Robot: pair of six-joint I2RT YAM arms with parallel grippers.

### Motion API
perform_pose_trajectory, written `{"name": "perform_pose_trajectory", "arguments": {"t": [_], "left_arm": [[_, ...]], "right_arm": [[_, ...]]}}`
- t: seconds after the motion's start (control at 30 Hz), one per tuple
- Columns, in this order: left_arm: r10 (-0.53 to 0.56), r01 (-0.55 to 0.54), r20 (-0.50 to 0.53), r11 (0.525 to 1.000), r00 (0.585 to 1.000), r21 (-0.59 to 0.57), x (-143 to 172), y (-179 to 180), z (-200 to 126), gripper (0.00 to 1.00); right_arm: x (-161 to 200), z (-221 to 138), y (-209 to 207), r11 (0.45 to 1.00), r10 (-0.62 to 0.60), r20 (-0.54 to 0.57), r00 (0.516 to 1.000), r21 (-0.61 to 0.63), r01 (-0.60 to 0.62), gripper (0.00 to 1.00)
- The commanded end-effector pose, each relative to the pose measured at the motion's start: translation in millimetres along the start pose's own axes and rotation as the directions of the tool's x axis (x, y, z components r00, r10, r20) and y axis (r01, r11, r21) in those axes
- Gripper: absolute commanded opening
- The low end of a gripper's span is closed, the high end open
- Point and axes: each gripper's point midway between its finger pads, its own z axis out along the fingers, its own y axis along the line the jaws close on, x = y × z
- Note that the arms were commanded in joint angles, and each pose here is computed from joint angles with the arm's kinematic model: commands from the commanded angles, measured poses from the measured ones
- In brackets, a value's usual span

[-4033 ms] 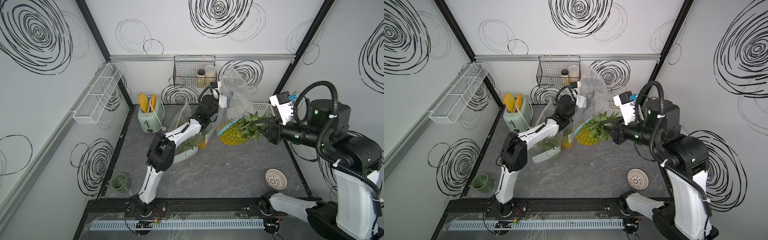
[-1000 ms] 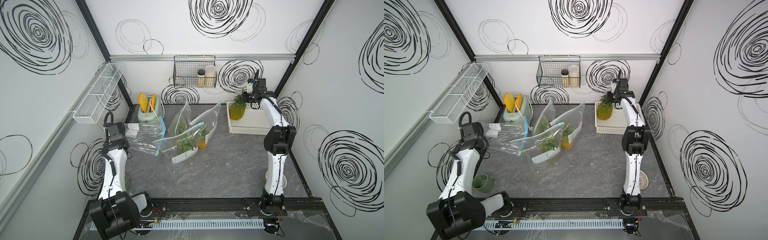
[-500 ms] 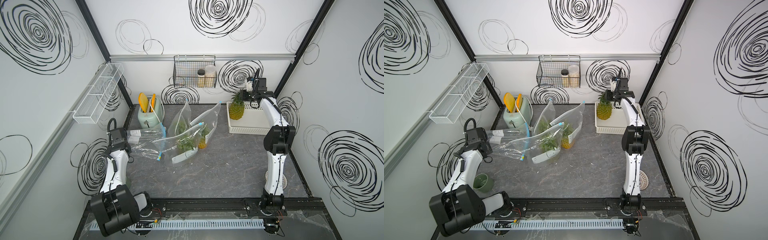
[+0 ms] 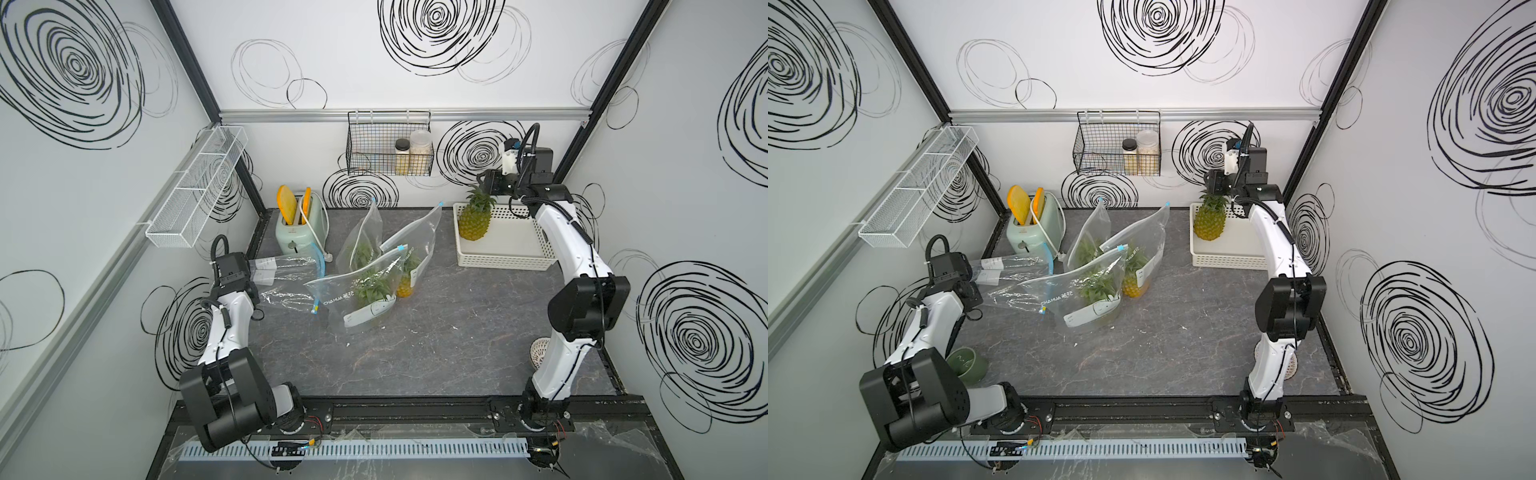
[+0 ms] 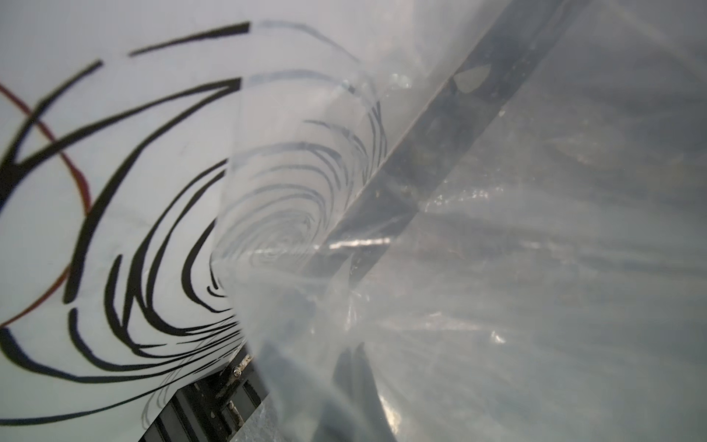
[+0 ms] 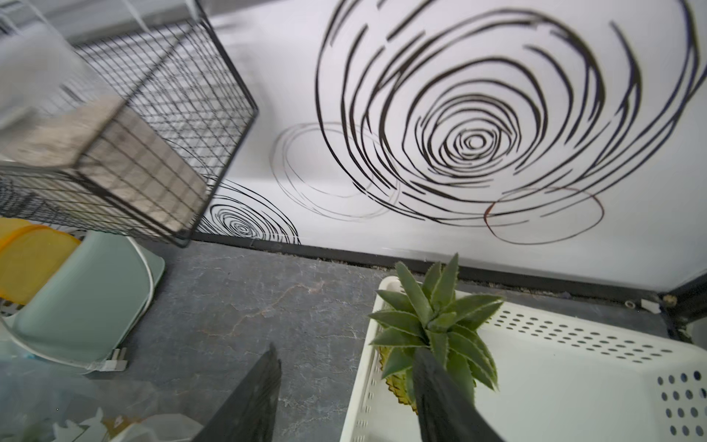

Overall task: Open the zip-top bag and take out the pineapple
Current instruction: Place the zipper food storage bag at the center of the board.

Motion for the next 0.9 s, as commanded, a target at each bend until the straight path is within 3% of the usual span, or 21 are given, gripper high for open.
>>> {"name": "perform_pose_trajectory", "arguments": {"t": [0.0,0.07,0.27,0.37,0.43,0.67,0.87], "left_arm": [[-0.025,0.023,0.044,0.999,0.999,0.039,-19.3,-7.6,0.5,0.0],[-0.028,0.025,0.034,0.995,0.999,0.092,-18.1,-20.6,1.2,0.01],[0.012,-0.021,0.06,0.988,0.998,0.155,-21.3,-49.8,-11.6,0.46],[0.017,-0.03,0.079,0.986,0.997,0.164,-25.5,-51.7,-22.7,0.63],[0.011,-0.029,0.099,0.983,0.995,0.179,-29.5,-51.5,-32.2,0.69],[-0.034,-0.022,0.19,0.958,0.981,0.286,-52.4,-50.4,-77.8,0.81],[-0.109,-0.062,0.328,0.881,0.938,0.469,-82.9,-60.5,-156.1,0.82]], "right_arm": [[-16.4,-17.9,18.1,0.999,-0.043,0.064,0.997,-0.029,0.045,0.59],[-18.6,-25.7,24.6,0.998,-0.045,0.077,0.996,-0.037,0.048,0.59],[-17.5,-35.2,43.1,0.996,-0.062,0.072,0.995,-0.062,0.067,0.6],[-16.5,-42.9,54.8,0.994,-0.075,0.07,0.995,-0.074,0.08,0.61],[-14.1,-49.5,65.4,0.992,-0.085,0.068,0.994,-0.088,0.091,0.61],[0.5,-76.8,116.2,0.977,-0.128,0.035,0.991,-0.167,0.132,0.65],[30.8,-106.1,145.9,0.953,-0.128,-0.016,0.992,-0.279,0.118,0.66]]}}
